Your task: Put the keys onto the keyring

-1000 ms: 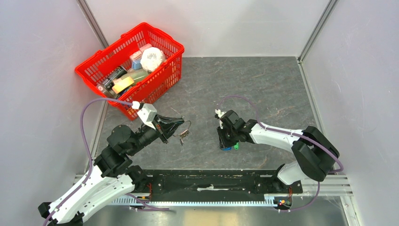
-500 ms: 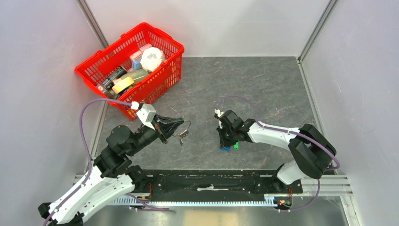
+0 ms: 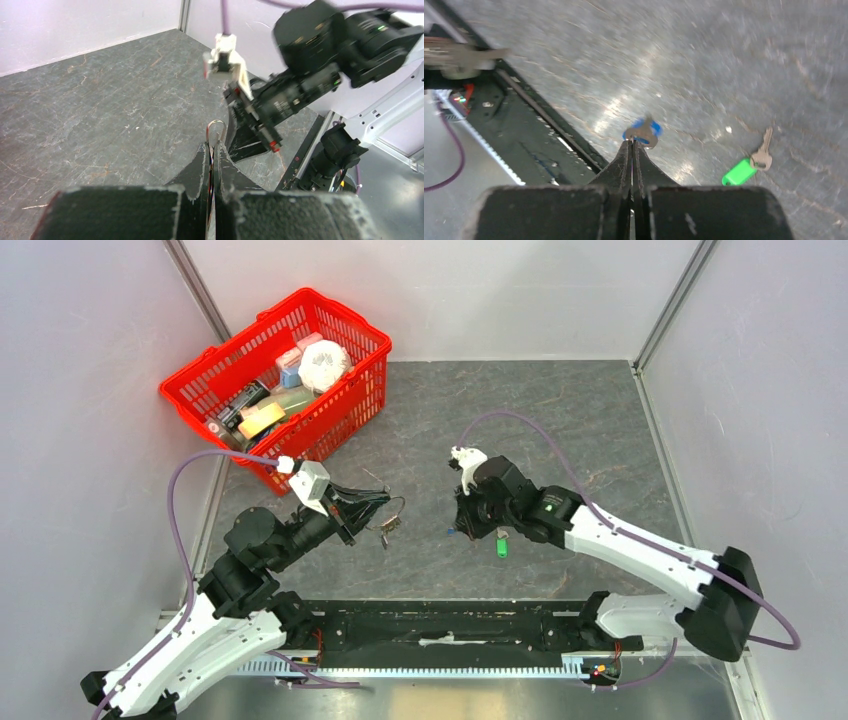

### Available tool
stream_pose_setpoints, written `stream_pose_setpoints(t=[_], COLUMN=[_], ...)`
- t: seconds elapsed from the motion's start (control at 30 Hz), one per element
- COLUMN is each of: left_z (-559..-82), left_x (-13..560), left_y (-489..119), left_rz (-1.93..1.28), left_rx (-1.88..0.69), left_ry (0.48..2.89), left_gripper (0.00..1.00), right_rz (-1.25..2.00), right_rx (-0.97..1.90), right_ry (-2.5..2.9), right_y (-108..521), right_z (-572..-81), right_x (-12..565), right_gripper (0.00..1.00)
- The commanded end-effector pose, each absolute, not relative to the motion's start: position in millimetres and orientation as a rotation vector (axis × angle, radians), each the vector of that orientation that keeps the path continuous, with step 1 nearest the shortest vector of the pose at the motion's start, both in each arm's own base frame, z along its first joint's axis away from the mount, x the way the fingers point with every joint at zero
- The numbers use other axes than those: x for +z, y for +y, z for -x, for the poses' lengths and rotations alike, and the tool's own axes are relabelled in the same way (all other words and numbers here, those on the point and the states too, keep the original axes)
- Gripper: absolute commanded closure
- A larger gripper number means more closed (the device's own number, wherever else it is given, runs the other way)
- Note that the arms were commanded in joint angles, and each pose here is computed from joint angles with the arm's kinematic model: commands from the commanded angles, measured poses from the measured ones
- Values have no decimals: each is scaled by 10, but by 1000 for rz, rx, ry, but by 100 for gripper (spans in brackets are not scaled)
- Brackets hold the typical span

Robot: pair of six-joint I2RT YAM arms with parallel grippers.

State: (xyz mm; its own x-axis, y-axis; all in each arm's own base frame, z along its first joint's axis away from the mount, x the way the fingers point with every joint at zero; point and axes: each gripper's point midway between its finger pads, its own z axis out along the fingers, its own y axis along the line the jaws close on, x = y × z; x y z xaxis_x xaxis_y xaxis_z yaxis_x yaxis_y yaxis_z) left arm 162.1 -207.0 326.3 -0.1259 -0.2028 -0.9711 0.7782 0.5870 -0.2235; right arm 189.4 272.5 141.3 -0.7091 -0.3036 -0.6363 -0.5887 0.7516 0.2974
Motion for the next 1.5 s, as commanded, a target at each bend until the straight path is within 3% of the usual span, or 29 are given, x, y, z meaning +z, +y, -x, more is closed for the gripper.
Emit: stream_pose_setpoints(t=[0.0,0.5,1.03,1.47], left_z=[-1601,-1674,-1692,-1690], left_x=[3443,3414,3404,3376], left_y=[-2036,-1996,-1961,-1974], left_rz=[-491,-452,-426,-426], left_rx=[-922,-888,-878,-884], left_ry=[1418,1451,1478,1498], left_gripper=[98,98,98,98], right_rz=[811,1144,1439,1499], right_rx=[701,732,406,170], right_ry=[2171,1712,1293,1090], right_y=[2913,3236,3599,3829], right_z=[-1824,-1554,-1506,-1610], right_x=[2078,3181,3380,3432], right_gripper=[100,100,100,100])
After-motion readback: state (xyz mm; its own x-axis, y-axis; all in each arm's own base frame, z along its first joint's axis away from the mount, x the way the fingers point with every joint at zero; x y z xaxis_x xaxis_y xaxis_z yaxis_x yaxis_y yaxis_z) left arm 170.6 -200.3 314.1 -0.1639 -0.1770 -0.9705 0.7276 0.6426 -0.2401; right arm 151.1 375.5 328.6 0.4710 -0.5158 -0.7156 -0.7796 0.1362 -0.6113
